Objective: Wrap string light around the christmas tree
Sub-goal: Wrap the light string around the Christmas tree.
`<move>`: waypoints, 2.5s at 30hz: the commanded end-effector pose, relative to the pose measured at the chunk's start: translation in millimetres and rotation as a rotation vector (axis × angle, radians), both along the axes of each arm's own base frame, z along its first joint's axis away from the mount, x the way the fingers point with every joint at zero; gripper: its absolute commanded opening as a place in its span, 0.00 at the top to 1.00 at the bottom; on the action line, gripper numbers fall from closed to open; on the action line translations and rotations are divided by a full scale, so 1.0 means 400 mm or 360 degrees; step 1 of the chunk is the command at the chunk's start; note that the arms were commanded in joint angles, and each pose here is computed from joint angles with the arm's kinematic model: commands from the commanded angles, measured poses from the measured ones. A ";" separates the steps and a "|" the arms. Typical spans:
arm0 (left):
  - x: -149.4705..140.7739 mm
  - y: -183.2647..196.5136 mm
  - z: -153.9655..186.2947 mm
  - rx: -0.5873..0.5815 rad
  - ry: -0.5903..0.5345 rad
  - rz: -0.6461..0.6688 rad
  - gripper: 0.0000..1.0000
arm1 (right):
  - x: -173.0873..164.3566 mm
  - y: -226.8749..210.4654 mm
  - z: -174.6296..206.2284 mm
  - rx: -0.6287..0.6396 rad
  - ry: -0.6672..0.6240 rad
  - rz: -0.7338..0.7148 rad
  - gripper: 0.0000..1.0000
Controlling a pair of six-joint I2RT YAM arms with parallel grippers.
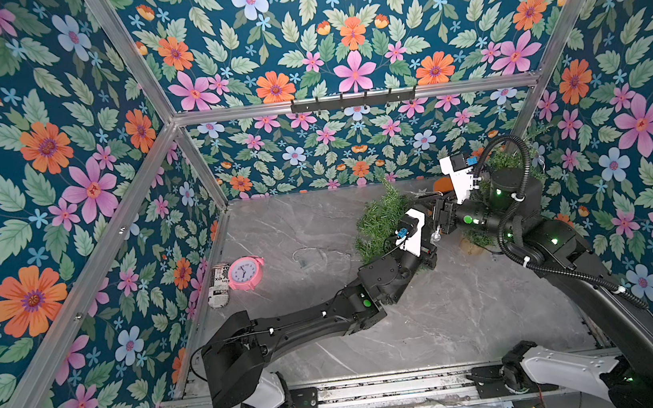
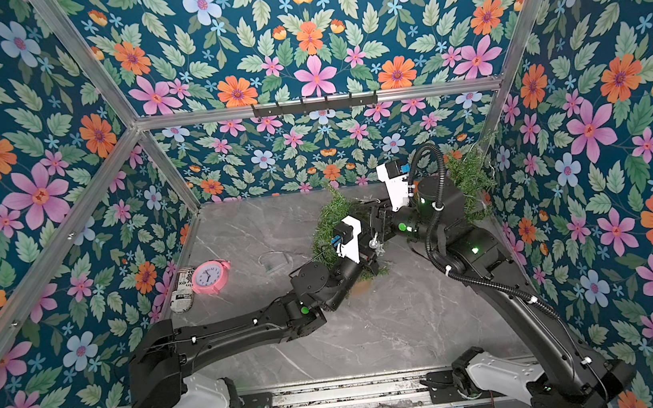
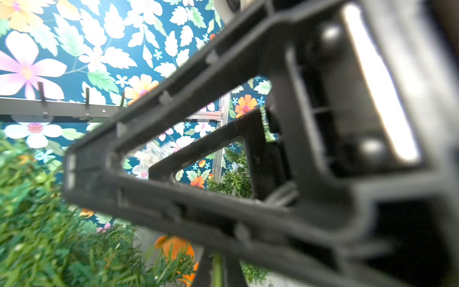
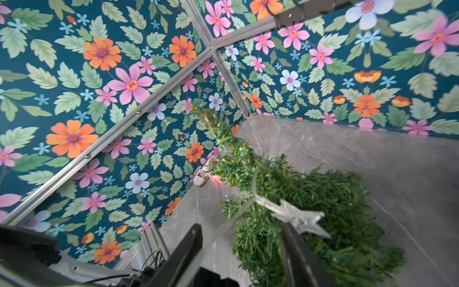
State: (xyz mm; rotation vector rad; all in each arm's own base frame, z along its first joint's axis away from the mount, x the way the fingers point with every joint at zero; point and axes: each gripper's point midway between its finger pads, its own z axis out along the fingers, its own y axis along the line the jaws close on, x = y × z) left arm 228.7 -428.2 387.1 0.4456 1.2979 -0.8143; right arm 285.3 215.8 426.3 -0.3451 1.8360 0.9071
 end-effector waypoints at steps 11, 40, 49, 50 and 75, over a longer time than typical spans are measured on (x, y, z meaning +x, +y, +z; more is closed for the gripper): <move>-0.101 0.003 0.032 0.0022 0.0099 -0.0392 1.00 | 0.135 -0.137 0.004 -0.0193 -0.0087 -0.0452 0.23; -0.027 0.026 0.039 -0.0081 0.0248 -0.0206 1.00 | 0.115 -0.206 -0.030 -0.0385 -0.0232 -0.0427 0.01; 0.012 0.003 -0.054 0.0075 0.0297 -0.0089 1.00 | 0.045 -0.173 0.027 -0.0086 0.0042 -0.0310 0.04; 0.015 0.000 -0.063 0.0089 0.0302 -0.0082 1.00 | 0.033 -0.162 0.024 -0.0057 0.0083 -0.0264 0.01; 0.085 -0.010 -0.085 0.0102 0.0460 0.0122 1.00 | -0.148 -0.186 0.007 -0.0014 0.0238 -0.0172 0.01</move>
